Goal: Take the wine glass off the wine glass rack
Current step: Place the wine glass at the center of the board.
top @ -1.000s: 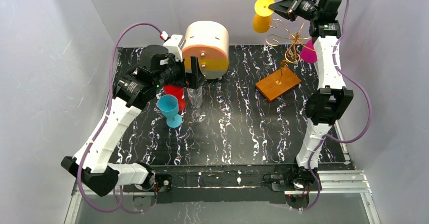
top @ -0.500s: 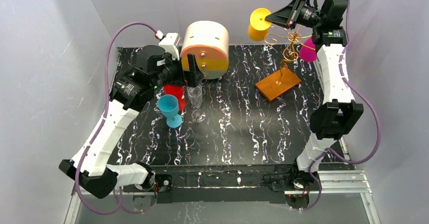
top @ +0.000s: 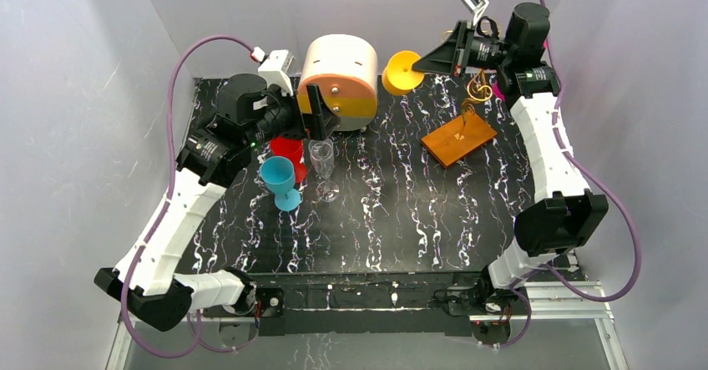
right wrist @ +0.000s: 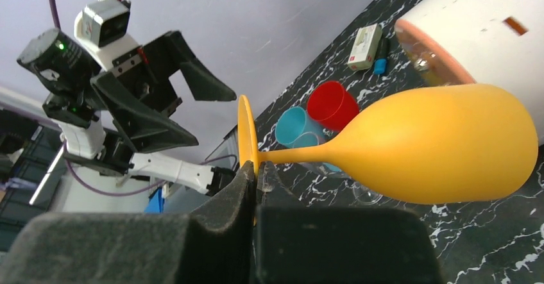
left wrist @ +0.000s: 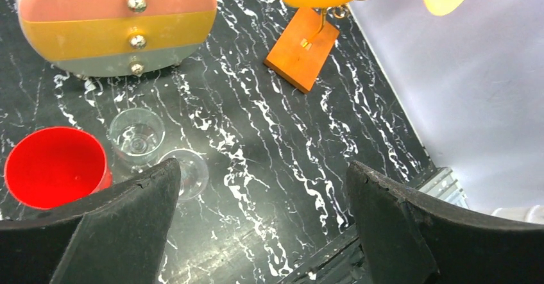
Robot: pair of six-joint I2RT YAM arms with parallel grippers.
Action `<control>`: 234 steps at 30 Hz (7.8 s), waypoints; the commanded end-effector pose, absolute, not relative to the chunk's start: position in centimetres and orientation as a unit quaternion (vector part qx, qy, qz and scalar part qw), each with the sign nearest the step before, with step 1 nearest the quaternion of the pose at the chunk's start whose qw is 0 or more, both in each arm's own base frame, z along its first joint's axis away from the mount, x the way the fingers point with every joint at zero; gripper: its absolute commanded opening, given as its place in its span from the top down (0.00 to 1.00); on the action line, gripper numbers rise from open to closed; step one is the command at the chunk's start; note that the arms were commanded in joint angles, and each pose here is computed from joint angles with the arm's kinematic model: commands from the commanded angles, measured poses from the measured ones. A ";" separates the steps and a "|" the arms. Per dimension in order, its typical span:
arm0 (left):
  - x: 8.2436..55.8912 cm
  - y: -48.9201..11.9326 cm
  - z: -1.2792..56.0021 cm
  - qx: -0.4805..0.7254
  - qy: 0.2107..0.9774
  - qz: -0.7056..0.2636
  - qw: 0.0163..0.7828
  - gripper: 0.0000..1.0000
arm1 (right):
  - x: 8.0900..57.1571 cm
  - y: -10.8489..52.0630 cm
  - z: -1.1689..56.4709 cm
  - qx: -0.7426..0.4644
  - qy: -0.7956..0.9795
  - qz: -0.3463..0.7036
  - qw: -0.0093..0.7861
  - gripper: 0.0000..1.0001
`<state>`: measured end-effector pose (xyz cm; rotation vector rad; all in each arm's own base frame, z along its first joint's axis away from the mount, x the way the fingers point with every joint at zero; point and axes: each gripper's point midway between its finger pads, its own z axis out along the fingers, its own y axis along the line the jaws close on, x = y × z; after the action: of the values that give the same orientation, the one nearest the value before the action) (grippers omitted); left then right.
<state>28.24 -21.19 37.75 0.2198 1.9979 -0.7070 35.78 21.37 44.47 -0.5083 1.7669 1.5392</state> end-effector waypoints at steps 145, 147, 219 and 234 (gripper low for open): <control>23.6 -29.9 38.5 0.182 0.733 -0.610 0.241 0.09 | 9.0 22.7 32.2 -0.662 0.267 0.456 0.532 0.99; 23.4 -30.0 37.5 0.182 0.737 -0.611 0.226 0.10 | 9.0 22.8 32.5 -0.665 0.257 0.457 0.532 0.99; 21.4 -30.1 38.3 0.281 0.737 -0.544 0.288 1.00 | 10.8 22.3 30.4 -0.667 0.329 0.400 0.536 0.43; 24.4 -26.9 34.5 0.248 0.817 -0.402 0.331 1.00 | 10.7 21.8 30.0 -0.657 0.362 0.386 0.537 0.40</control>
<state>24.52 -28.89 34.43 0.6551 2.1181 -1.2107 10.44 21.92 29.66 -1.5845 0.8296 0.9352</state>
